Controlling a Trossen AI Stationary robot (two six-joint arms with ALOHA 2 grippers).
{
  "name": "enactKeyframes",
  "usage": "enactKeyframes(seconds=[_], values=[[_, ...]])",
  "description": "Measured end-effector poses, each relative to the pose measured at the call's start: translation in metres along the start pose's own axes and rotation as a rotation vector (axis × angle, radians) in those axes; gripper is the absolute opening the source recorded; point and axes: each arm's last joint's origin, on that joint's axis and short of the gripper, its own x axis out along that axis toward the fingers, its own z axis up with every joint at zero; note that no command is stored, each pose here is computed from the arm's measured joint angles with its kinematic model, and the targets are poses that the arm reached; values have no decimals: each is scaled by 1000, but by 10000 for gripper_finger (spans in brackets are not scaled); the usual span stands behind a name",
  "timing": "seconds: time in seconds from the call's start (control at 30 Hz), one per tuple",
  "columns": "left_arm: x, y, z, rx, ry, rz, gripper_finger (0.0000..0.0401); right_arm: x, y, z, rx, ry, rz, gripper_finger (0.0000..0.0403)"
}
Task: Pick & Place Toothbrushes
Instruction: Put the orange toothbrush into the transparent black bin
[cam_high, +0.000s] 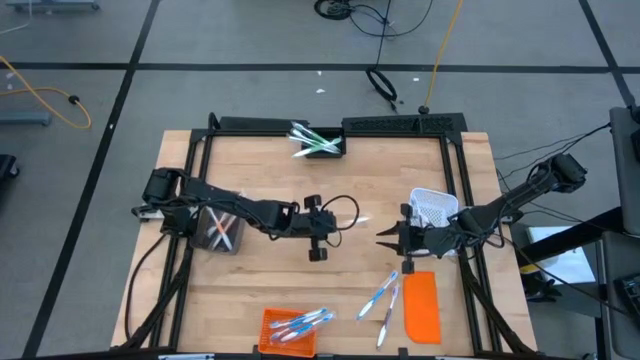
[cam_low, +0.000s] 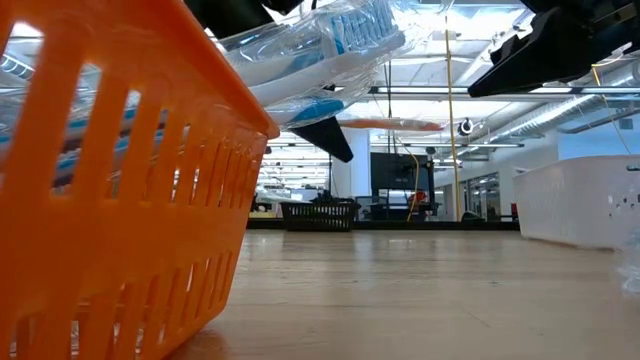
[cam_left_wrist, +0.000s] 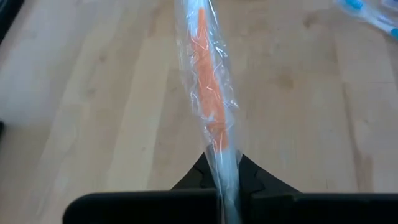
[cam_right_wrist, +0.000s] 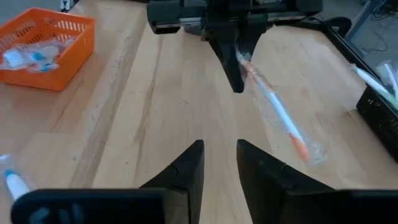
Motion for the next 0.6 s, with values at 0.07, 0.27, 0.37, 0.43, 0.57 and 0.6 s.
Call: enactKeyframes(seconds=[0.07,0.27,0.37,0.43,0.57,0.6], values=[[-3,1,-1,-6,21,16,1,0,0,0,1,0,-1,86],[-21,9,-5,-61,88,120,1,0,0,0,1,1,-2,86],[-35,13,-7,-90,133,158,1,0,0,-1,-1,3,-3,86],[-44,14,-9,-116,153,189,1,0,0,-1,-5,10,-4,86],[-64,17,-17,-180,224,266,1,0,0,-2,-8,15,-5,86],[-69,18,-19,-197,249,289,1,0,0,-2,-8,15,-5,86]])
